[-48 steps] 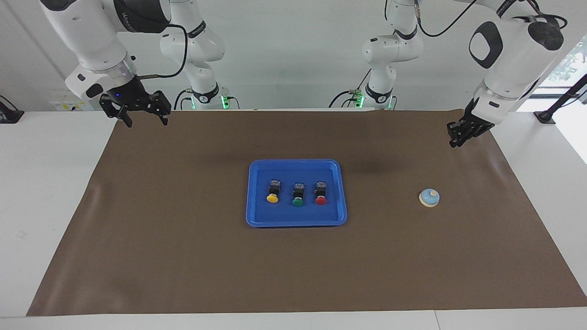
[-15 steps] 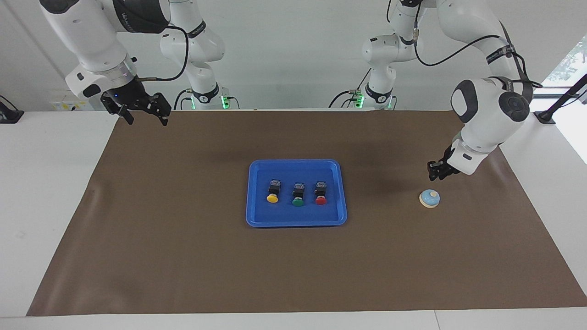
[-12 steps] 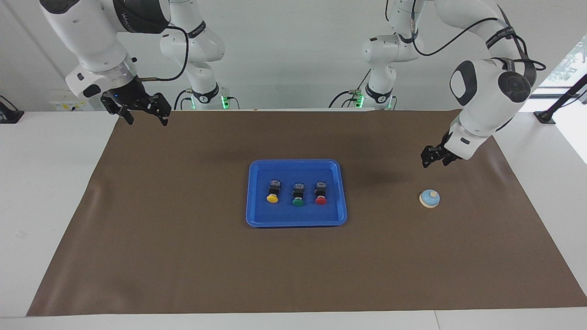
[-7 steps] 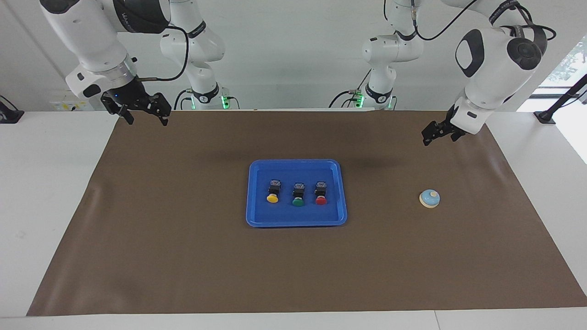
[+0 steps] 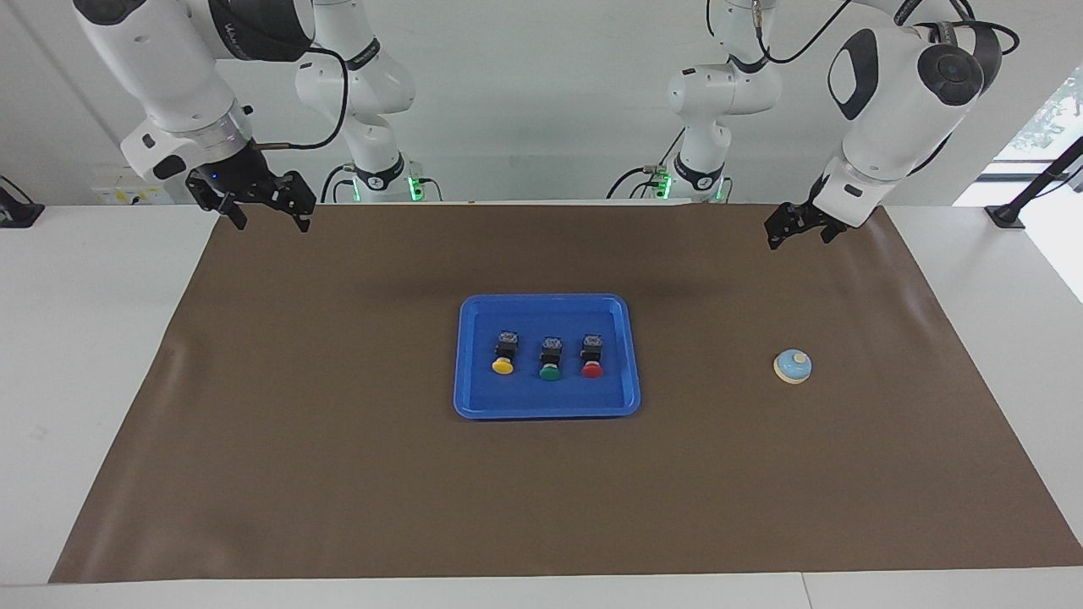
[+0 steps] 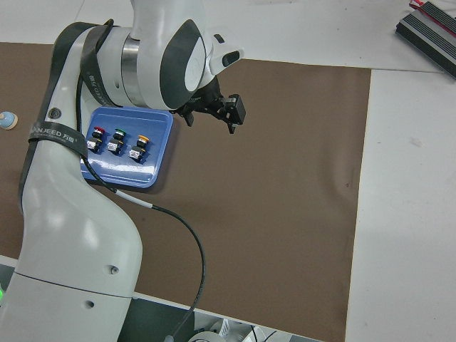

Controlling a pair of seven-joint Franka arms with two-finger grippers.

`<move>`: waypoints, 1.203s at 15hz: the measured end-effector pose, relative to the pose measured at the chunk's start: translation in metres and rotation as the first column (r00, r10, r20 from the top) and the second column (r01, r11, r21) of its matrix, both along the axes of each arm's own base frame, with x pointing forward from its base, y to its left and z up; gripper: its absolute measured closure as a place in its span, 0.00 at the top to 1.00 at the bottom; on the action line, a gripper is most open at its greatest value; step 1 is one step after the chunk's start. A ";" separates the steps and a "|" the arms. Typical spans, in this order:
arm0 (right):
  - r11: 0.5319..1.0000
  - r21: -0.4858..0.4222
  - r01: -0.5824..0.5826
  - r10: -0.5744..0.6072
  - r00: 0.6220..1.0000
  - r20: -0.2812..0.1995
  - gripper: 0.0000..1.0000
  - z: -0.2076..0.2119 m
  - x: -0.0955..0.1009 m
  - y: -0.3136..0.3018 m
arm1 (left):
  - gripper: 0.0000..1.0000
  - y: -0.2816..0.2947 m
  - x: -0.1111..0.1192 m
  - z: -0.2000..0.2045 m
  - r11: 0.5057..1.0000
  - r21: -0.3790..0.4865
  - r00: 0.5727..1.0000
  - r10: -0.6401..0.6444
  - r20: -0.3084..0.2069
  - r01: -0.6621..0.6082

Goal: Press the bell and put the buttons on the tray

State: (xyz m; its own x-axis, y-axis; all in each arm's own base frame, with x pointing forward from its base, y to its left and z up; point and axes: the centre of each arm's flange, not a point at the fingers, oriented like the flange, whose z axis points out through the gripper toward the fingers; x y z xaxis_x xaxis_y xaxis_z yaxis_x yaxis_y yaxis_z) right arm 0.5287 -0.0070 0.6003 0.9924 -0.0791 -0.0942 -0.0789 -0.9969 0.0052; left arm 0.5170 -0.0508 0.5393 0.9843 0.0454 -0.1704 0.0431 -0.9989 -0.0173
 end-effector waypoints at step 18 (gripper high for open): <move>1.000 0.000 0.000 0.000 1.000 0.000 1.00 0.000 0.000 0.000 | 1.00 -0.001 -0.001 0.001 1.000 -0.005 1.000 -0.005 -0.004 0.005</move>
